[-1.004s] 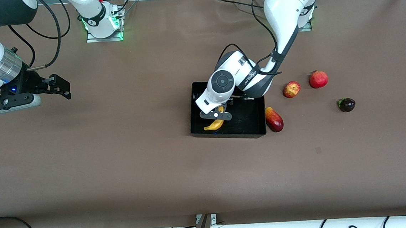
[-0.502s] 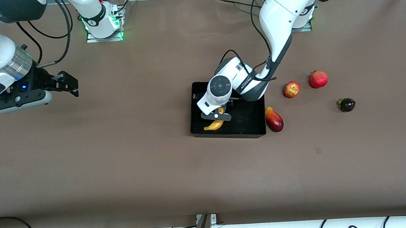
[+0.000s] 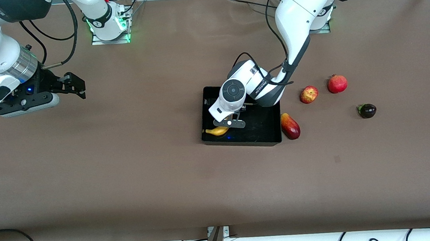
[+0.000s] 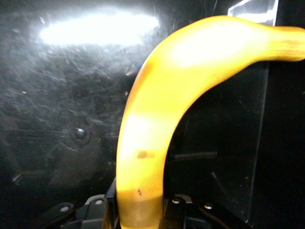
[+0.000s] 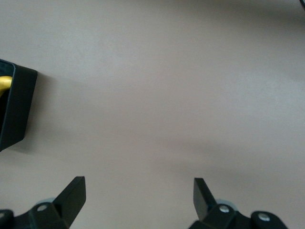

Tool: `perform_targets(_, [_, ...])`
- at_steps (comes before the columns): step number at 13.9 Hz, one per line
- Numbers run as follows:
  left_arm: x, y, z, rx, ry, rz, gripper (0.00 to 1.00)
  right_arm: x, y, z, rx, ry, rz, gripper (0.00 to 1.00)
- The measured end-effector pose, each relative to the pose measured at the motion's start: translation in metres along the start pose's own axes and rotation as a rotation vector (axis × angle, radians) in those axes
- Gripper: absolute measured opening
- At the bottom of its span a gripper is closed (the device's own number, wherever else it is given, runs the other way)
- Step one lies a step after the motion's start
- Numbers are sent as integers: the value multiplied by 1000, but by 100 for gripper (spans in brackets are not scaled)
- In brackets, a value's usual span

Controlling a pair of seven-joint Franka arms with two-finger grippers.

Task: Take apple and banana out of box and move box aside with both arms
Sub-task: 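Lift the banana out with the left gripper and set it near the plum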

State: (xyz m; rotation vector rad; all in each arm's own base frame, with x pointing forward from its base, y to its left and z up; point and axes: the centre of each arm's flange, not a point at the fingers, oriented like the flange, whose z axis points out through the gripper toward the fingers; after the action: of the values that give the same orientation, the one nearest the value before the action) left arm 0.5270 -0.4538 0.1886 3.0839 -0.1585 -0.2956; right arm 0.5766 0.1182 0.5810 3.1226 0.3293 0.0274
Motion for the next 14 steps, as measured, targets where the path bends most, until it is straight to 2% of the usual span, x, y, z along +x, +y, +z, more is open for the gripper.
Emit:
perform_targets(4, [9,-7,-69,-10,49,-30,37,1,0,-1,0,9,0,100])
perform_targets(7, [17,-52,-138,9,56,-93,37,1,-5,-1,0,8,-8,100])
perform_targets(10, [31,-129,-188,30,36,-200,37,1,-8,-1,0,7,-13,100])
perform_targets(12, [47,-201,-199,36,1,-258,37,1,-7,-1,0,7,-13,100])
perform_targets(14, [63,-282,-196,26,-27,-260,37,1,-6,-2,0,7,-11,100])
